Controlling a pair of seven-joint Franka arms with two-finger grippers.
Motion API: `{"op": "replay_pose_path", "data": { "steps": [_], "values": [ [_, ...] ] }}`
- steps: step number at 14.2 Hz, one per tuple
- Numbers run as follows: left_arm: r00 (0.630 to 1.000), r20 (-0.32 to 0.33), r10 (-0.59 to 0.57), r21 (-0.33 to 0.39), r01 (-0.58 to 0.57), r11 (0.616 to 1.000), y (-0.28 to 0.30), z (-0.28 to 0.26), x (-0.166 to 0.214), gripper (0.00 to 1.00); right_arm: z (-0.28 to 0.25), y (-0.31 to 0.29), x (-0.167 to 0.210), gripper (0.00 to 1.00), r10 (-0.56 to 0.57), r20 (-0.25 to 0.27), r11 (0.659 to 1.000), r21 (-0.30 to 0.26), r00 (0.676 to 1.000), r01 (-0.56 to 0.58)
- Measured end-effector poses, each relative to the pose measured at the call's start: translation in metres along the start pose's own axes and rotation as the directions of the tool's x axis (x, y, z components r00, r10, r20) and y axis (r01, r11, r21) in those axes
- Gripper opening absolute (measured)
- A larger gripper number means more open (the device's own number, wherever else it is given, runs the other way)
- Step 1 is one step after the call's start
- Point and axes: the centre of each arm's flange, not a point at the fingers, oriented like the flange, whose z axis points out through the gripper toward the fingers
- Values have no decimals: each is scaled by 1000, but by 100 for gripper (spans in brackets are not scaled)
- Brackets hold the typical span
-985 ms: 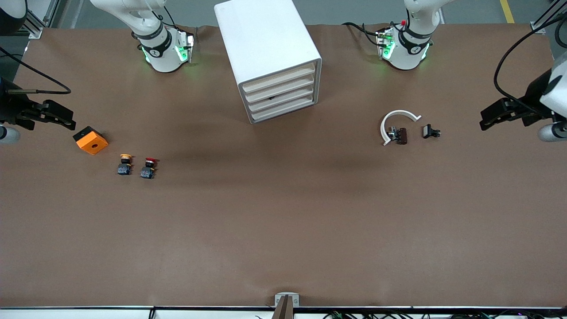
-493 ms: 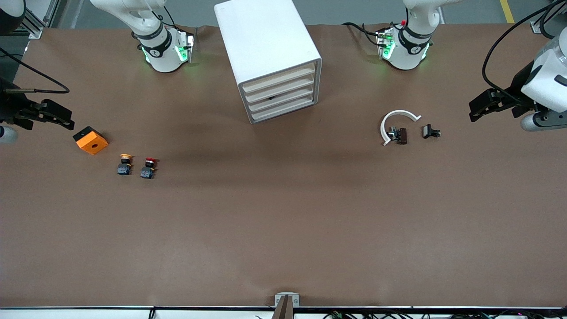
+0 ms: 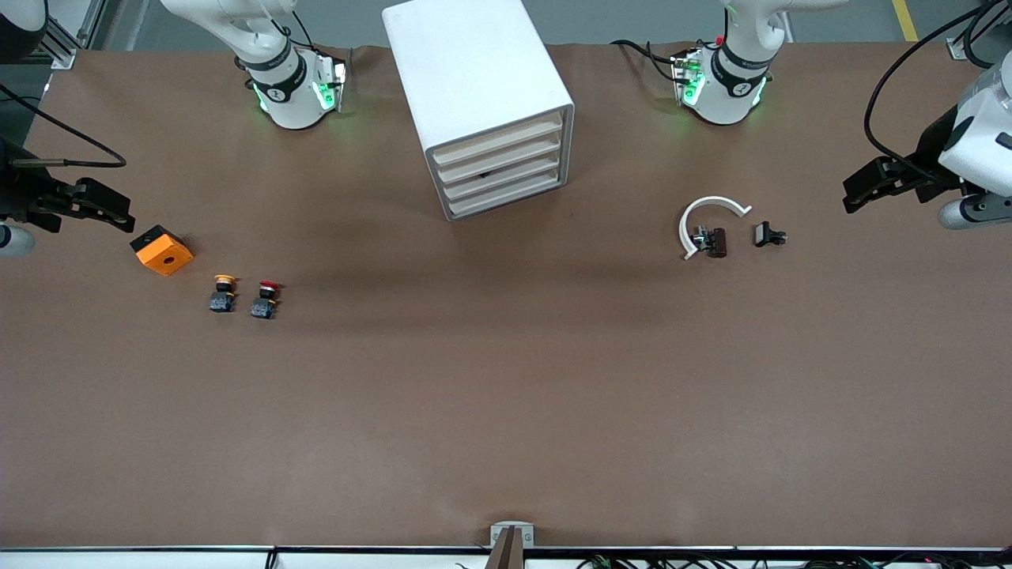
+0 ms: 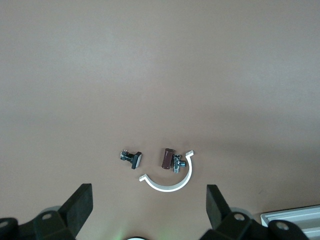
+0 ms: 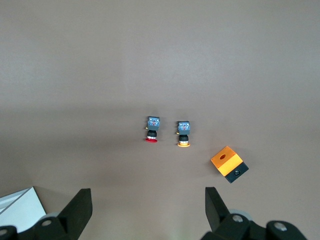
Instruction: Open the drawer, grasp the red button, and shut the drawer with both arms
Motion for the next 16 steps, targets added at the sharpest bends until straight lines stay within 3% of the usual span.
{"op": "replay_pose_path", "data": {
  "steps": [9,16],
  "values": [
    [999,-3,47,-1,-47,999,-11,0,-13,100,-1,0,0,100,0,-2,1000,0,1000,0],
    [994,-18,108,2,-108,994,17,0,-21,100,0,-1,0,100,-1,-1,1000,0,1000,1]
  ]
}}
